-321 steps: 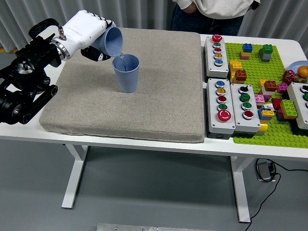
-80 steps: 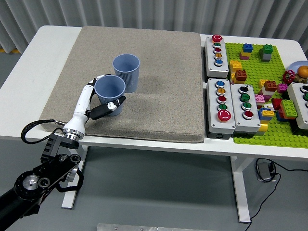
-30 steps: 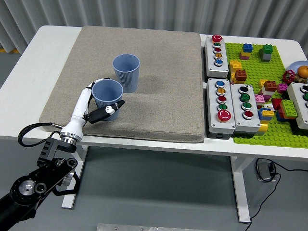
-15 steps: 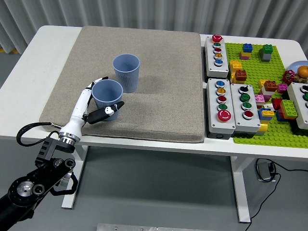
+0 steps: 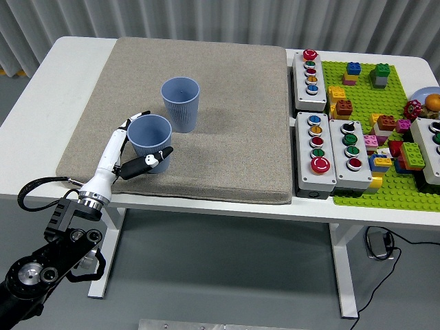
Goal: Pick cup pour cup place
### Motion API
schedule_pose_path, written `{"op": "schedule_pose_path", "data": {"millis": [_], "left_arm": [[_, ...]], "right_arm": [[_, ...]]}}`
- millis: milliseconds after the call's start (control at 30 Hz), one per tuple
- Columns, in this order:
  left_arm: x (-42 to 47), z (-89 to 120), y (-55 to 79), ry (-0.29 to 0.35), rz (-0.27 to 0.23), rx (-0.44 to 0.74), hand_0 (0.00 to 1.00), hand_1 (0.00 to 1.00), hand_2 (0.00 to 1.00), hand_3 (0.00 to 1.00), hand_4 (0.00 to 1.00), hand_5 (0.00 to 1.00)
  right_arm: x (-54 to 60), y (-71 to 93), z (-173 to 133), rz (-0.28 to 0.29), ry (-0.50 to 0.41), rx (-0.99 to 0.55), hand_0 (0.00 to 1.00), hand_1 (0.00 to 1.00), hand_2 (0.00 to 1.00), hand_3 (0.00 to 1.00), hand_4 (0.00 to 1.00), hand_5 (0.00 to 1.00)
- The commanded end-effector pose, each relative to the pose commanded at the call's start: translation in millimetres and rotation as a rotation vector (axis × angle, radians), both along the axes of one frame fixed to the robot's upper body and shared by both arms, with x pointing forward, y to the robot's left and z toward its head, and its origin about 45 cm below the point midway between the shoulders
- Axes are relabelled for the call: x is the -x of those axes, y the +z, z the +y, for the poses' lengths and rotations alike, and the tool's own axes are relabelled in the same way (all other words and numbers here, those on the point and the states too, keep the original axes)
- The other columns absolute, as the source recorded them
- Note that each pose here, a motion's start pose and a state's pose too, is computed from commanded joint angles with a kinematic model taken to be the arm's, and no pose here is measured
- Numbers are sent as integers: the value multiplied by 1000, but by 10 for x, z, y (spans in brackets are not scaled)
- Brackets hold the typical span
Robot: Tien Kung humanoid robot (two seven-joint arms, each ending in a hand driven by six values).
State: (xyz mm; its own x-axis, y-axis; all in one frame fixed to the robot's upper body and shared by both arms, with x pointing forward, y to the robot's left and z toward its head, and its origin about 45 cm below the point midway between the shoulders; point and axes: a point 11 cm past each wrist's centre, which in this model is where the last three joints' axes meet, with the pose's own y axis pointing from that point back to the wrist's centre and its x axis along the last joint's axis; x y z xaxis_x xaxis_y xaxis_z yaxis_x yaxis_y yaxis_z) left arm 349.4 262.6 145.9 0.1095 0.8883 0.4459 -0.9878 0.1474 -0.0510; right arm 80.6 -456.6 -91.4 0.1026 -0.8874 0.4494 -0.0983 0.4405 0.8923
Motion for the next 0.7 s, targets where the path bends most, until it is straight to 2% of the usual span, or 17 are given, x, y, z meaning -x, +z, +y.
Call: {"op": "schedule_pose_path", "data": {"millis": [700], "left_arm": [[68, 82, 6, 9, 1, 12, 767, 815, 980, 951, 998, 495]], "right_arm": [[52, -15, 14, 12, 3, -3, 689, 658, 601, 596, 2, 264]]}}
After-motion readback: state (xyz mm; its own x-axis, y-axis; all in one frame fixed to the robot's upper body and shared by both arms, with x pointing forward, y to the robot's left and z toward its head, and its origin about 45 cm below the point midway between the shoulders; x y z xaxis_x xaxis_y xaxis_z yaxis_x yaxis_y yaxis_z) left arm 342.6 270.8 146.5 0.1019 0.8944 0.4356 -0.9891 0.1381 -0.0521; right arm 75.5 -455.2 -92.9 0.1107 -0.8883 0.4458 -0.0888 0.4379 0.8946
